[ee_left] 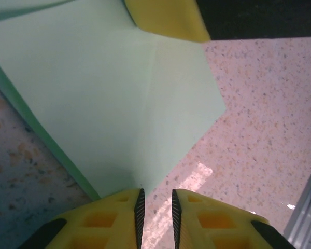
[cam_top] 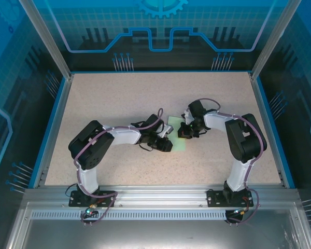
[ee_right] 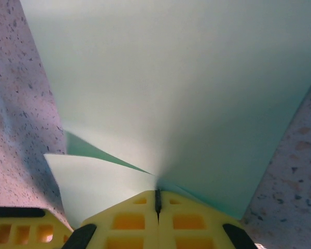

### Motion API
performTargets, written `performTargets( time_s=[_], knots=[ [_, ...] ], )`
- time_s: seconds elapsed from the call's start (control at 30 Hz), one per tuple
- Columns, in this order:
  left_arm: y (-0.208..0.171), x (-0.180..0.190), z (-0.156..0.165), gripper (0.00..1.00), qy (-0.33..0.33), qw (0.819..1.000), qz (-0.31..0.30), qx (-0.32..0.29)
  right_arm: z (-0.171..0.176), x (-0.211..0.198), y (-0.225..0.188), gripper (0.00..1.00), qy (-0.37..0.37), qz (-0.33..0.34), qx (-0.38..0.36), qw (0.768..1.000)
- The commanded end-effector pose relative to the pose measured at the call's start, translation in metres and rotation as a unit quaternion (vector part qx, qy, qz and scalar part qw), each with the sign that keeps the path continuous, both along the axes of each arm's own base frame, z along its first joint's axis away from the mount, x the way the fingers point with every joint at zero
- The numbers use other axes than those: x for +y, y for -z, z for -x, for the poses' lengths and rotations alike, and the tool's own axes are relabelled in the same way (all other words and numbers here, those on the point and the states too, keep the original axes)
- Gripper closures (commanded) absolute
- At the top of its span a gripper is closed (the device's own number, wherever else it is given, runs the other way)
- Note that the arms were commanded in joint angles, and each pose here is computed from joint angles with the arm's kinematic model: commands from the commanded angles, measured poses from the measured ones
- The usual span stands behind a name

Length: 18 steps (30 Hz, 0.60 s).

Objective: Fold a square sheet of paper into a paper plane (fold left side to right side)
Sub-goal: Fold the triangle a second time at the center of the table.

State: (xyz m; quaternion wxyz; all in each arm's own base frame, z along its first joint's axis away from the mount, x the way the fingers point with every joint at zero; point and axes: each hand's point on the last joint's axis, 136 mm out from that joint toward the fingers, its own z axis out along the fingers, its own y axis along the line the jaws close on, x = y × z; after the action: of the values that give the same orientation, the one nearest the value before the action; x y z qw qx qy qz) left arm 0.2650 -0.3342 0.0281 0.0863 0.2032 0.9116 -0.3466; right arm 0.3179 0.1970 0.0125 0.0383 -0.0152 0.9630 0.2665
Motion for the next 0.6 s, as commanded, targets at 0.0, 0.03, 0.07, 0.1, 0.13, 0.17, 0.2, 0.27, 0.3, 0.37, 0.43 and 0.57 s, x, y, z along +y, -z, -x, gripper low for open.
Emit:
performTargets(
  time_s=[0.0,0.03,0.07,0.1,0.13,0.17,0.2,0.27,0.3,0.37,0.43,0.57],
  knots=[
    [-0.035,-0.015,0.002,0.76,0.016,0.999,0.037,0.000,0.006,-0.008,0.009,1.00,-0.003,0.028,0.017,0.999],
    [-0.037,-0.017,0.000,0.76,0.017,0.999,0.041,0.000,0.006,-0.008,0.008,1.00,-0.004,0.028,0.016,0.999],
    [-0.039,-0.019,-0.002,0.76,0.019,0.999,0.043,-0.001,0.006,-0.007,0.008,1.00,-0.005,0.027,0.015,0.999],
    [-0.039,-0.021,-0.004,0.76,0.019,0.999,0.044,0.000,0.006,-0.007,0.008,1.00,-0.005,0.027,0.015,1.000],
    [-0.038,-0.022,-0.006,0.76,0.019,0.999,0.041,0.001,0.006,-0.007,0.008,1.00,-0.005,0.027,0.016,0.999],
    [-0.035,-0.024,-0.008,0.76,0.021,0.999,0.038,0.003,0.007,-0.007,0.009,1.00,-0.004,0.026,0.017,0.999],
    [-0.032,-0.025,-0.009,0.77,0.021,0.999,0.036,0.005,0.007,-0.007,0.009,1.00,-0.006,0.027,0.016,0.999],
    [-0.027,-0.028,-0.013,0.77,0.023,0.999,0.033,0.009,0.008,-0.006,0.009,1.00,-0.005,0.026,0.017,1.000],
    [-0.024,-0.029,-0.014,0.77,0.024,0.999,0.031,0.011,0.009,-0.006,0.010,1.00,-0.006,0.026,0.018,0.999],
    [-0.018,-0.031,-0.016,0.77,0.026,0.999,0.027,0.016,0.009,-0.006,0.010,1.00,-0.006,0.026,0.018,0.999],
    [-0.012,-0.032,-0.016,0.77,0.026,0.999,0.023,0.020,0.009,-0.005,0.010,1.00,-0.007,0.026,0.018,0.999],
    [-0.001,-0.028,-0.014,0.77,0.026,0.999,0.010,0.026,0.010,-0.006,0.011,1.00,-0.007,0.029,0.019,0.999]
  ],
)
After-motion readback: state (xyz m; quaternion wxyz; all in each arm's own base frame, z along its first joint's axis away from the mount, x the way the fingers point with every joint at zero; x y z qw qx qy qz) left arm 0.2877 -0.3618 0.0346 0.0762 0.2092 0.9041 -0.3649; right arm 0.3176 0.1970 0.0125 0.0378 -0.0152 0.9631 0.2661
